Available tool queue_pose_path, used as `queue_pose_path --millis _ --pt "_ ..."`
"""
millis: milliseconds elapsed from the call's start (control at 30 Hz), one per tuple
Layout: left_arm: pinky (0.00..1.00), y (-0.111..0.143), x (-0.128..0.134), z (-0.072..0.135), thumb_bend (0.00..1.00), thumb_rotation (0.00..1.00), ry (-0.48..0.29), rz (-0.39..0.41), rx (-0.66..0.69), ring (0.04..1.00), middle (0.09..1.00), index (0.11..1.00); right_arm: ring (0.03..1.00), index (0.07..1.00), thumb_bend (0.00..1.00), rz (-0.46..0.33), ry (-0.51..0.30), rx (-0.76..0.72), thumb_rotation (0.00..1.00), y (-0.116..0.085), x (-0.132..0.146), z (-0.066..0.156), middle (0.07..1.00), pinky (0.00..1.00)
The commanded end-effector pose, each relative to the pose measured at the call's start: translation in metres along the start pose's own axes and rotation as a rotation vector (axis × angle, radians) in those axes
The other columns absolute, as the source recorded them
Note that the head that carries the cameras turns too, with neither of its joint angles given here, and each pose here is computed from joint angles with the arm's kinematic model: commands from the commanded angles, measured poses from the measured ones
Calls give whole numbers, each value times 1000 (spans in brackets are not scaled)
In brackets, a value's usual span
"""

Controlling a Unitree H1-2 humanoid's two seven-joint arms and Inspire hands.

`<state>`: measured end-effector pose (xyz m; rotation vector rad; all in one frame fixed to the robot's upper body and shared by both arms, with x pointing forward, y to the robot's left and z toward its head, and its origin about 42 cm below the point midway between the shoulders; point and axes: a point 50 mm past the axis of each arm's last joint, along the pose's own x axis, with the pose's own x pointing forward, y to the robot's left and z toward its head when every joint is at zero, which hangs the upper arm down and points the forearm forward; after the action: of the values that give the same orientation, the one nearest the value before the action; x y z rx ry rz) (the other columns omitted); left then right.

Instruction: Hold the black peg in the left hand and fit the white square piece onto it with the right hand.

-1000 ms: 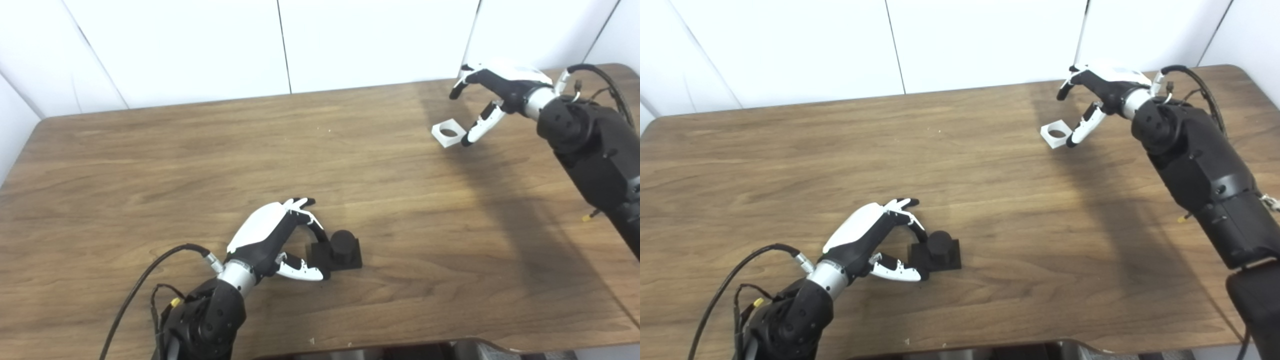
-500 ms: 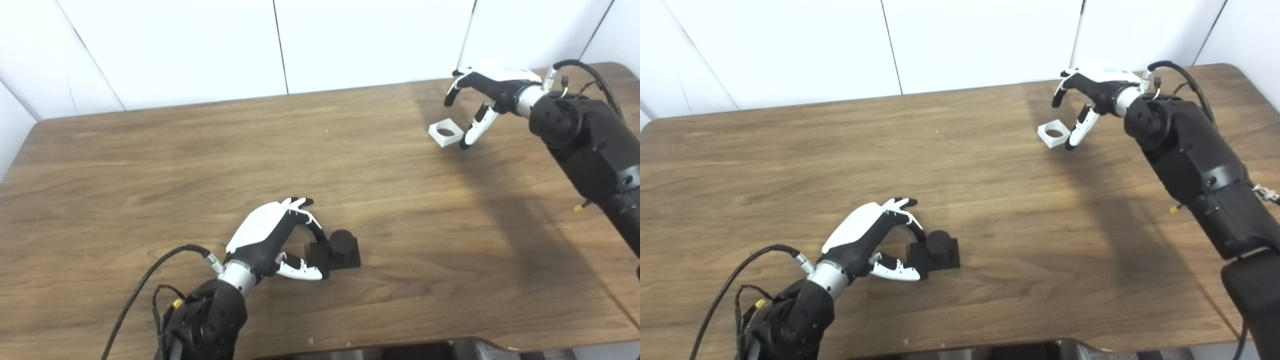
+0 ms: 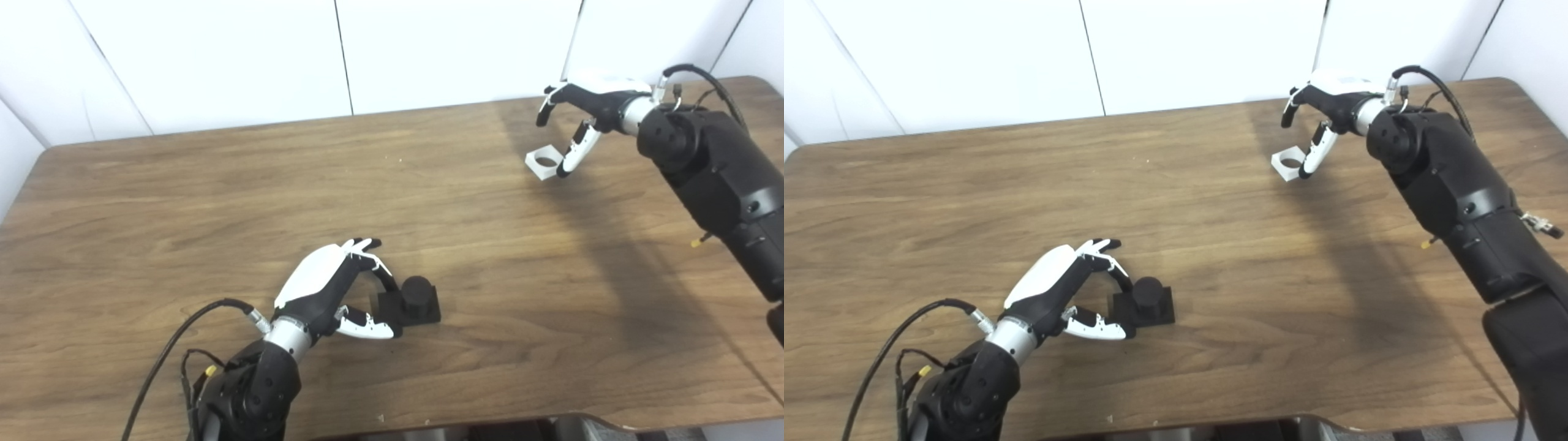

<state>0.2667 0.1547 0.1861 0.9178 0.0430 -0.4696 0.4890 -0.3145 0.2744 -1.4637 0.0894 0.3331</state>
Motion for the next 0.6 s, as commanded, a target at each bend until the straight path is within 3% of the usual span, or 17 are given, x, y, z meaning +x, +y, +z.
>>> queue_pose_path --millis 0,567 --pt "986 7 1 5 491 79 -29 40 15 1000 960 493 983 689 868 -71 -21 -34 96 -35 1 8 945 943" --pt "981 5 3 6 492 76 -33 48 0 1000 955 493 971 684 869 -35 -25 -39 100 -30 14 17 942 863"
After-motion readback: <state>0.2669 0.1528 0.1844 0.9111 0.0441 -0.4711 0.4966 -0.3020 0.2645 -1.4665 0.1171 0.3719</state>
